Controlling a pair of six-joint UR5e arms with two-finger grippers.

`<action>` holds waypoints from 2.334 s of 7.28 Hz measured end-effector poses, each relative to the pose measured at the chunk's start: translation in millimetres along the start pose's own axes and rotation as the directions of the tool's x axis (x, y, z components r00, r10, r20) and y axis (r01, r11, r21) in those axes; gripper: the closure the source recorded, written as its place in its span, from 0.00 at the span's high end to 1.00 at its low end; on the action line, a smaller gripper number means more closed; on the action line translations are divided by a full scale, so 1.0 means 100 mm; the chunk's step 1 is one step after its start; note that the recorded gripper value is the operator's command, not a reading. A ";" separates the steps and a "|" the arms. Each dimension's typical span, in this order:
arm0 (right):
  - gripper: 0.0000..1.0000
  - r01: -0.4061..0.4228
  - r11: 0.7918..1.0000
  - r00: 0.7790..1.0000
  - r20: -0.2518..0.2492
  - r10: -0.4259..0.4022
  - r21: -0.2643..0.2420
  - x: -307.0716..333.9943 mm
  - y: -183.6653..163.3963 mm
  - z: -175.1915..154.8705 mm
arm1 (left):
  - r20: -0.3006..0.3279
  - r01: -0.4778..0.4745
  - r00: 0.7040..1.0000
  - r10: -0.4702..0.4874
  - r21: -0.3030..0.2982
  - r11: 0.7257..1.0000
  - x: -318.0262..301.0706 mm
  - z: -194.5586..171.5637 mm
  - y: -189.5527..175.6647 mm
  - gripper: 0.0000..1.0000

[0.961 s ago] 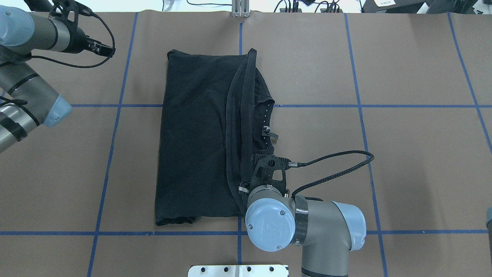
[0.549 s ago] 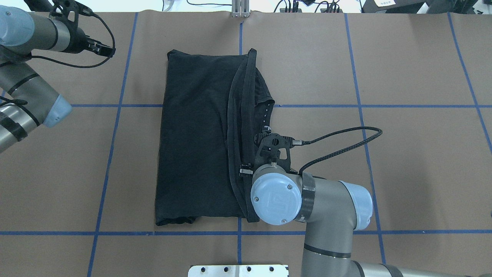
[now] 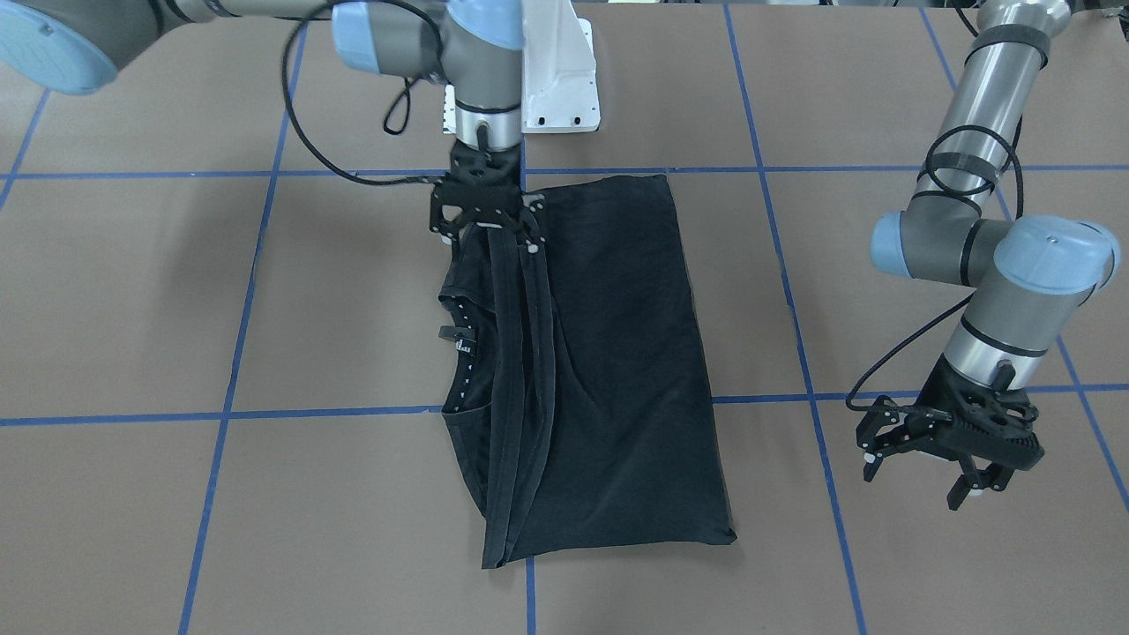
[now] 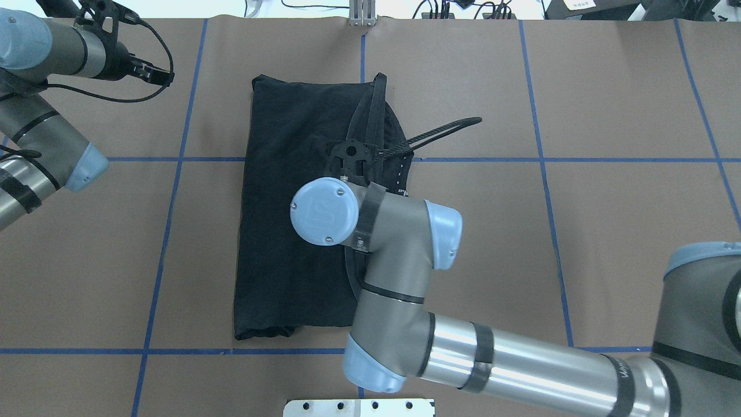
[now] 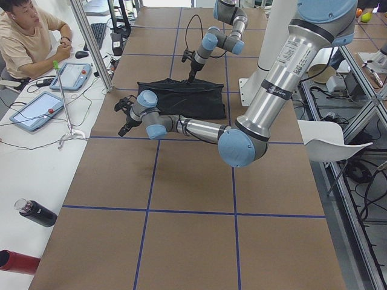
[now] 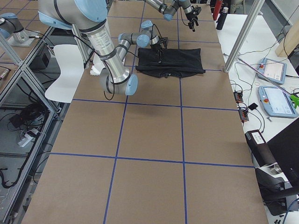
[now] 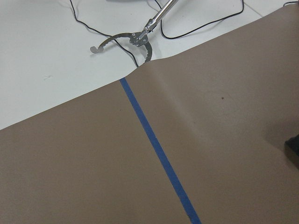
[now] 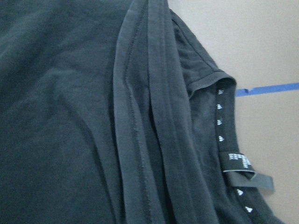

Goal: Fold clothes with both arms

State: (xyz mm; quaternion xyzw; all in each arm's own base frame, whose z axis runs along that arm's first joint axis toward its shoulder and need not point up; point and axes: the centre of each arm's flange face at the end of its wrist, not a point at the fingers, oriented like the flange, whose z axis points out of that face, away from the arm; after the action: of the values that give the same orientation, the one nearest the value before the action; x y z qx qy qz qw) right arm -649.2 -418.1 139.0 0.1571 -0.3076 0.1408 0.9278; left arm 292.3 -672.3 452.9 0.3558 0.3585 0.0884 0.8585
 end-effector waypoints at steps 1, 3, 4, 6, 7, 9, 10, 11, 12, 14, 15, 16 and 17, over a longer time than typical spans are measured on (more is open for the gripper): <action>1.00 0.037 0.999 0.997 -0.072 -0.039 -0.036 -0.31 -0.03 0.07 | 0.001 0.000 1.000 0.000 0.000 1.000 0.00 0.00 0.00 1.00; 1.00 0.119 0.985 0.975 -0.174 -0.140 -0.124 -0.51 0.08 0.08 | 0.001 0.000 1.000 0.000 0.000 1.000 0.00 0.00 0.00 1.00; 1.00 0.152 0.976 0.960 -0.212 -0.184 -0.157 -0.51 0.21 0.11 | 0.001 0.000 1.000 0.000 0.000 1.000 0.00 0.00 0.00 1.00; 1.00 0.191 0.961 0.935 -0.260 -0.240 -0.200 -0.49 0.47 0.15 | 0.000 0.000 1.000 0.000 -0.002 1.000 0.00 0.01 0.01 1.00; 1.00 0.203 0.956 0.927 -0.274 -0.257 -0.212 -0.48 0.55 0.16 | 0.000 0.000 1.000 0.000 -0.002 1.000 0.00 0.01 0.01 1.00; 1.00 0.224 0.947 0.906 -0.308 -0.290 -0.230 -0.41 0.60 0.21 | 0.000 0.000 1.000 0.000 -0.002 1.000 0.00 0.01 0.01 1.00; 1.00 0.237 0.941 0.894 -0.326 -0.308 -0.240 -0.37 0.61 0.24 | 0.000 0.000 1.000 0.000 -0.002 1.000 0.00 0.01 0.01 1.00; 1.00 0.246 0.937 0.882 -0.344 -0.323 -0.249 -0.31 0.63 0.29 | 0.001 0.000 1.000 0.000 -0.003 1.000 0.00 0.01 0.01 1.00; 1.00 0.261 0.930 0.866 -0.363 -0.343 -0.257 -0.22 0.63 0.35 | 0.000 0.000 1.000 0.000 -0.004 1.000 0.01 0.02 0.02 1.00; 1.00 0.299 0.915 0.839 -0.382 -0.387 -0.270 0.10 0.47 0.35 | -0.001 -0.002 1.000 0.002 -0.006 1.000 0.02 0.03 0.03 1.00; 1.00 0.311 0.910 0.831 -0.387 -0.400 -0.273 0.40 0.40 0.31 | -0.002 -0.002 1.000 0.002 -0.006 1.000 0.03 0.03 0.03 1.00; 1.00 0.318 0.908 0.823 -0.396 -0.407 -0.273 0.80 0.39 0.34 | -0.003 -0.002 1.000 0.002 -0.006 1.000 0.04 0.03 0.02 1.00; 1.00 0.323 0.907 0.816 -0.406 -0.411 -0.269 1.20 0.42 0.39 | -0.004 -0.002 1.000 0.002 -0.005 1.000 0.04 0.03 0.02 1.00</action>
State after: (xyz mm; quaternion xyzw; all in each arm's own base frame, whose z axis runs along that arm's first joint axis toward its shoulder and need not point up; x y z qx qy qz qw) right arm -592.5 -375.1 251.2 0.0880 -0.0580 -0.0382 0.9937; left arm 297.8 -670.6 453.4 0.3536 0.3597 0.0907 0.8587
